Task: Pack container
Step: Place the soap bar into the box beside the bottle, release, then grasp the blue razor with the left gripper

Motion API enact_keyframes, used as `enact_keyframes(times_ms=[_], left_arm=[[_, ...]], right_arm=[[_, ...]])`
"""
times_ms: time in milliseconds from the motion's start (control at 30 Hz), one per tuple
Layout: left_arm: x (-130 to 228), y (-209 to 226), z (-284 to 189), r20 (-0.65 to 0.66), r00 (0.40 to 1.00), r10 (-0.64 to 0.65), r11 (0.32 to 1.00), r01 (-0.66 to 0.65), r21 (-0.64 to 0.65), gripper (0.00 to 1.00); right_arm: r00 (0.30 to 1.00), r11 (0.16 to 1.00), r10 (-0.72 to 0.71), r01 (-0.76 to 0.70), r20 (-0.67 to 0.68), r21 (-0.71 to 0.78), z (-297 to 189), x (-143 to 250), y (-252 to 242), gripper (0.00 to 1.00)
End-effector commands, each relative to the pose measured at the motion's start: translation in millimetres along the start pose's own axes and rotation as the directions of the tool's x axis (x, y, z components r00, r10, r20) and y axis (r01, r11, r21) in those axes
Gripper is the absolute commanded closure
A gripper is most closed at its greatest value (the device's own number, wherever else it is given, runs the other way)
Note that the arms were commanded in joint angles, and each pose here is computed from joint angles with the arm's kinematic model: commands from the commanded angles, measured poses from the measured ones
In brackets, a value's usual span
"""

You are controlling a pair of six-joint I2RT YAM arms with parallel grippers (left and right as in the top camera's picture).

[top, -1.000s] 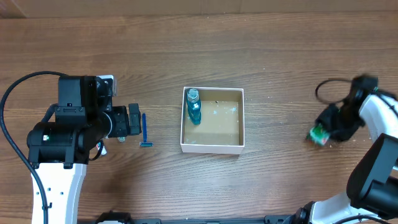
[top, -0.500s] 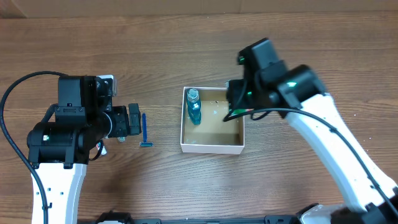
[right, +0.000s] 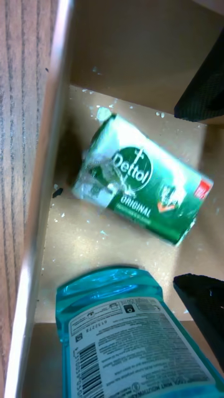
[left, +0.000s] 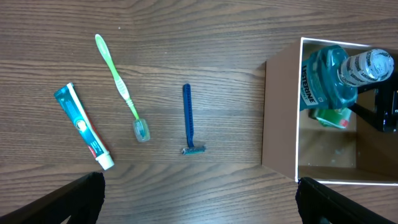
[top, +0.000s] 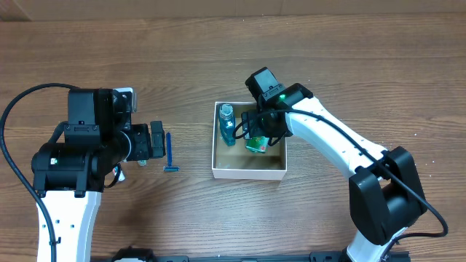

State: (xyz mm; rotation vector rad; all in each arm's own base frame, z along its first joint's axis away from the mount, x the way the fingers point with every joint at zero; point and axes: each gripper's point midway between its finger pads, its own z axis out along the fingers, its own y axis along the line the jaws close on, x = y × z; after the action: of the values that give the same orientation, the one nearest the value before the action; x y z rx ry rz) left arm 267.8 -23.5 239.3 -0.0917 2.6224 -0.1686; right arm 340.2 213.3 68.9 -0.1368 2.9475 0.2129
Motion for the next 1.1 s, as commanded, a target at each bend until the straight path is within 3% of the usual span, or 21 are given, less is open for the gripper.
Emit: enact_keyframes(times_ms=[0, 67, 200, 267, 367, 467, 600, 733, 867, 1067], left_arm=[[-6, -3, -6, 0.024, 1.000, -0.007, 1.000, 0.007, 0.014, 0.00], [-6, -3, -6, 0.024, 1.000, -0.007, 1.000, 0.007, 0.014, 0.00], [-6, -3, -6, 0.024, 1.000, -0.007, 1.000, 0.007, 0.014, 0.00], [-7, -3, -6, 0.025, 1.000, -0.007, 1.000, 0.007, 0.014, 0.00], [-6, -3, -6, 0.023, 1.000, -0.019, 1.000, 0.019, 0.012, 0.00], [-4, 3, 4, -0.008, 0.997, -0.081, 0.997, 0.081, -0.021, 0.00], [15, 9, 61, -0.215, 0.971, -0.104, 0.994, 0.093, -0.061, 0.00], [32, 17, 129, -0.402, 0.906, -0.131, 0.990, 0.096, -0.106, 0.00], [60, 24, 189, -0.552, 0.820, -0.154, 0.986, 0.096, -0.133, 0.00], [96, 33, 238, -0.667, 0.724, -0.176, 0.982, 0.086, -0.166, 0.00]], right_arm=[[1.000, 1.000, 0.008, -0.008, 0.020, 0.010, -11, -5, 0, 0.23], [0.997, 1.000, 0.003, -0.004, 0.080, 0.012, -38, -17, 4, 0.23], [0.929, 1.000, 0.014, -0.020, 0.369, 0.013, -149, -48, -2, 0.18], [0.885, 0.996, 0.072, -0.084, 0.461, 0.006, -192, -50, -28, 0.00], [0.864, 0.970, 0.202, -0.241, 0.462, 0.027, -218, -37, -96, 0.00], [0.857, 0.928, 0.325, -0.371, 0.400, 0.040, -213, -16, -148, 0.00], [0.863, 0.889, 0.407, -0.450, 0.299, 0.088, -169, 10, -184, 0.00], [0.855, 0.869, 0.468, -0.491, 0.223, 0.062, -132, 26, -196, 0.00], [0.853, 0.865, 0.475, -0.497, 0.216, 0.060, -128, 28, -198, 0.00], [0.853, 0.865, 0.475, -0.497, 0.216, 0.060, -128, 28, -198, 0.00]])
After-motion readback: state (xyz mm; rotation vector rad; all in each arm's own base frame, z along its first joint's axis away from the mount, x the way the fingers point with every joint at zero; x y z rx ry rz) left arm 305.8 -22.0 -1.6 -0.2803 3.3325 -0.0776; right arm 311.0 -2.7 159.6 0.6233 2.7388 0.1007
